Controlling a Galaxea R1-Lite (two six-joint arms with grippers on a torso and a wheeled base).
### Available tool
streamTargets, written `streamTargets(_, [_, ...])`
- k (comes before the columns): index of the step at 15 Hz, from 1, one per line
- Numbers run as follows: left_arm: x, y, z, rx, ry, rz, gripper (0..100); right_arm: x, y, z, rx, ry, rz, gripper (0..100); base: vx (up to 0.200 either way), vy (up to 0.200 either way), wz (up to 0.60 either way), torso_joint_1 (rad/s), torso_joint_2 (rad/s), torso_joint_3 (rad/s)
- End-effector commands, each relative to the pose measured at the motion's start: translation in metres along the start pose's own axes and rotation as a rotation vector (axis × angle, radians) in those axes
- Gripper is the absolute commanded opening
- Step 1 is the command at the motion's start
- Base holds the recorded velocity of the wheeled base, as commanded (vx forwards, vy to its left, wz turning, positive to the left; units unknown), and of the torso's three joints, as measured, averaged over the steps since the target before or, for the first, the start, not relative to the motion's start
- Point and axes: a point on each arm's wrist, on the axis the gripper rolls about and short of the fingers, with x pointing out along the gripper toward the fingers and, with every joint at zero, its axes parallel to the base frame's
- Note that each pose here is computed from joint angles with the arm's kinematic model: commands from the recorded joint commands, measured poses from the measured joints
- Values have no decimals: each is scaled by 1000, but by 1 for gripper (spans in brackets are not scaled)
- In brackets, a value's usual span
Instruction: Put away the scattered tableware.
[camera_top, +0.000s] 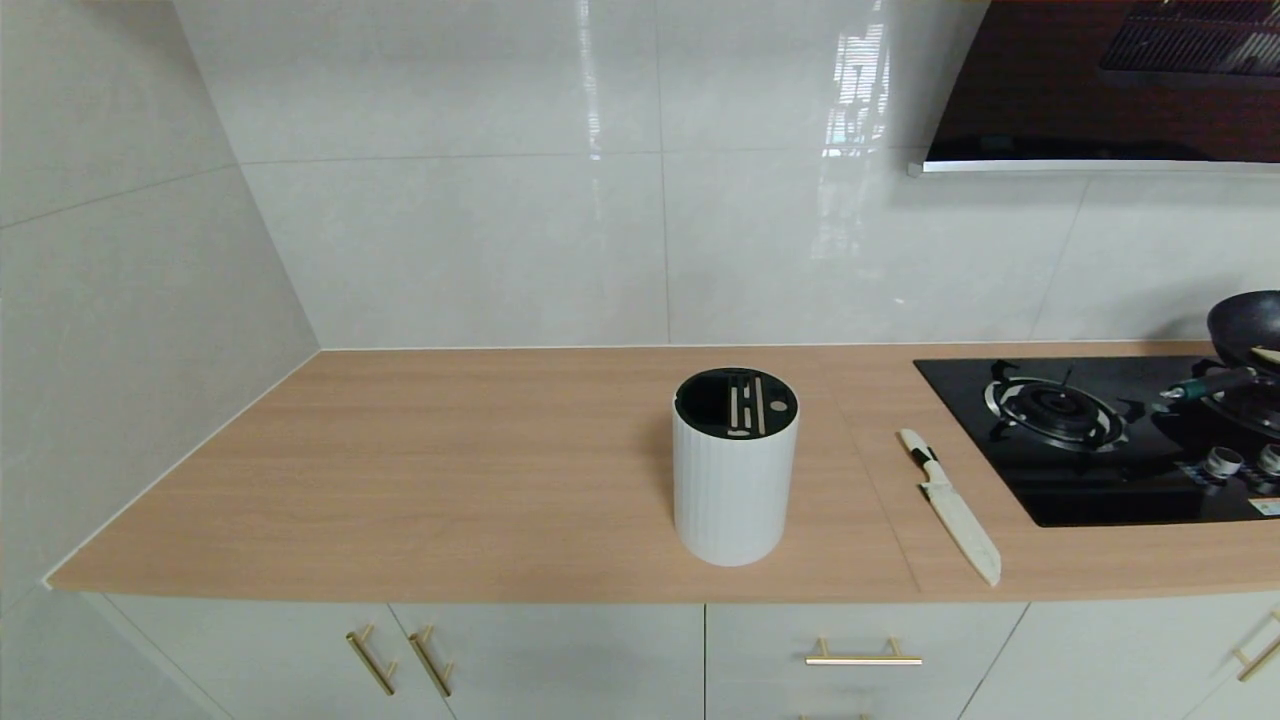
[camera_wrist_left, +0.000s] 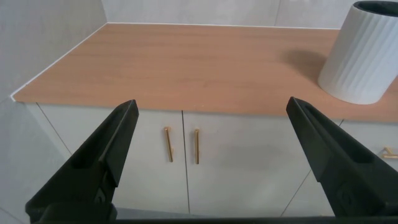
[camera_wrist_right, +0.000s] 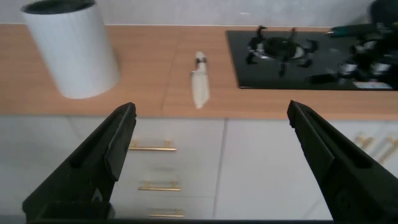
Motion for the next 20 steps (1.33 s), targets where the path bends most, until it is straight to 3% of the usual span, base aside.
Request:
streamTargets(1, [0, 0, 0, -1, -1, 1, 100, -3, 0, 14, 4, -45, 9, 100, 0, 0, 0, 0, 0, 0])
streamTargets(2, [0, 0, 0, -1, -1, 1, 100, -5, -2, 45, 23, -85, 30, 100, 0, 0, 0, 0, 0, 0])
streamTargets(3, [0, 0, 0, -1, -1, 1, 100, 0, -3, 66, 35, -66, 49, 100, 0, 0, 0, 0, 0, 0])
streamTargets(5, [0, 0, 0, -1, -1, 1, 100, 32, -1, 90, 28, 99, 97, 100, 0, 0, 0, 0, 0, 0])
streamTargets(7, [0, 0, 0, -1, -1, 1, 100, 94, 3, 107, 26, 339, 129, 100, 0, 0, 0, 0, 0, 0])
streamTargets(9, [0, 0, 0, -1, -1, 1, 100, 137, 7, 115, 23, 430, 138, 100, 0, 0, 0, 0, 0, 0])
streamTargets(12, [0, 0, 0, 1, -1, 1, 100, 224, 19, 107, 15, 531, 160, 100, 0, 0, 0, 0, 0, 0])
streamTargets(17, [0, 0, 0, 1, -1, 1, 100, 321, 32, 73, -5, 526, 163, 100, 0, 0, 0, 0, 0, 0])
streamTargets(20, [0, 0, 0, 1, -1, 1, 100, 349, 37, 42, -7, 557, 166, 100, 0, 0, 0, 0, 0, 0])
